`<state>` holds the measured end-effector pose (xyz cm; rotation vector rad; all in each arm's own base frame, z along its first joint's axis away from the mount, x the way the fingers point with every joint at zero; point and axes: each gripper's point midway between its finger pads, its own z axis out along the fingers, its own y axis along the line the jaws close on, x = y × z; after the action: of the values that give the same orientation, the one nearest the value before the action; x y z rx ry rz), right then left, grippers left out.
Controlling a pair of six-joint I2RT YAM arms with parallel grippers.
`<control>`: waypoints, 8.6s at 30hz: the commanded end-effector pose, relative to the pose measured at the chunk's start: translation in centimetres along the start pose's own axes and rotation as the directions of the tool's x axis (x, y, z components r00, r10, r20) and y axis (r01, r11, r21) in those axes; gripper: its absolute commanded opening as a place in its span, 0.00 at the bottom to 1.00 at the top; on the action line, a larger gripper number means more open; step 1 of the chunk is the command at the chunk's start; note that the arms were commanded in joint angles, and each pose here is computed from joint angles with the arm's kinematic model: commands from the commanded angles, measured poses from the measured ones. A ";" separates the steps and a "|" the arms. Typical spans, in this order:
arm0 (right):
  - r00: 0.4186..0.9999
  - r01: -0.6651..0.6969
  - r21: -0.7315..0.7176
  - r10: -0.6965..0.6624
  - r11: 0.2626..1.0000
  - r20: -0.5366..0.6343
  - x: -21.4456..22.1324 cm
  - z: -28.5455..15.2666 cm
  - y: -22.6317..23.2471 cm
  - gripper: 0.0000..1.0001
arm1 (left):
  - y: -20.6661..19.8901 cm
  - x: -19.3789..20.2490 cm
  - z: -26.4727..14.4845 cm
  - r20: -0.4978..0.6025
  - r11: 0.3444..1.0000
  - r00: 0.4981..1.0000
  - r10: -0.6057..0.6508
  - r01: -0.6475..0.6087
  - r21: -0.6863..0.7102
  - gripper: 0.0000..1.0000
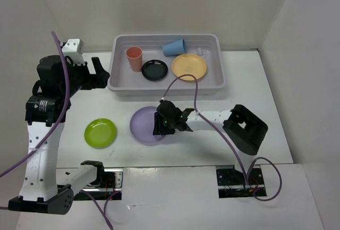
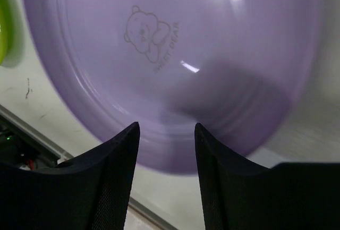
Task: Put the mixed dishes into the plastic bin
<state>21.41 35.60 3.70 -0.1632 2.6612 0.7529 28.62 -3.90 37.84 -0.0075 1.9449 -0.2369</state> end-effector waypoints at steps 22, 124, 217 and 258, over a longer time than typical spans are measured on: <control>0.952 -0.079 0.139 0.033 0.987 0.305 -5.6 -5.5 -0.8 0.52 | 0.0 0.5 0.4 -0.009 1.000 1.000 0.020 -0.020 0.011 0.99; 0.692 -0.530 0.147 0.326 0.835 0.644 -39.2 -11.6 -26.7 0.70 | -0.4 -1.2 -1.2 0.026 1.000 1.000 0.015 -0.015 0.010 0.99; 0.842 -0.241 -0.163 0.290 0.957 0.454 -34.4 -4.5 -4.2 0.00 | -1.1 -3.5 -1.5 0.101 0.999 0.995 0.013 -0.017 0.035 0.99; 0.769 -0.113 -0.150 0.182 0.982 0.613 -37.7 -18.0 -1.8 1.00 | -3.5 -3.1 -1.0 0.055 0.983 0.998 0.023 -0.032 0.179 0.99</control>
<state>53.29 26.94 18.62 0.3137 2.2986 0.7798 28.62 -5.11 40.22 0.0432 1.9059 -0.3037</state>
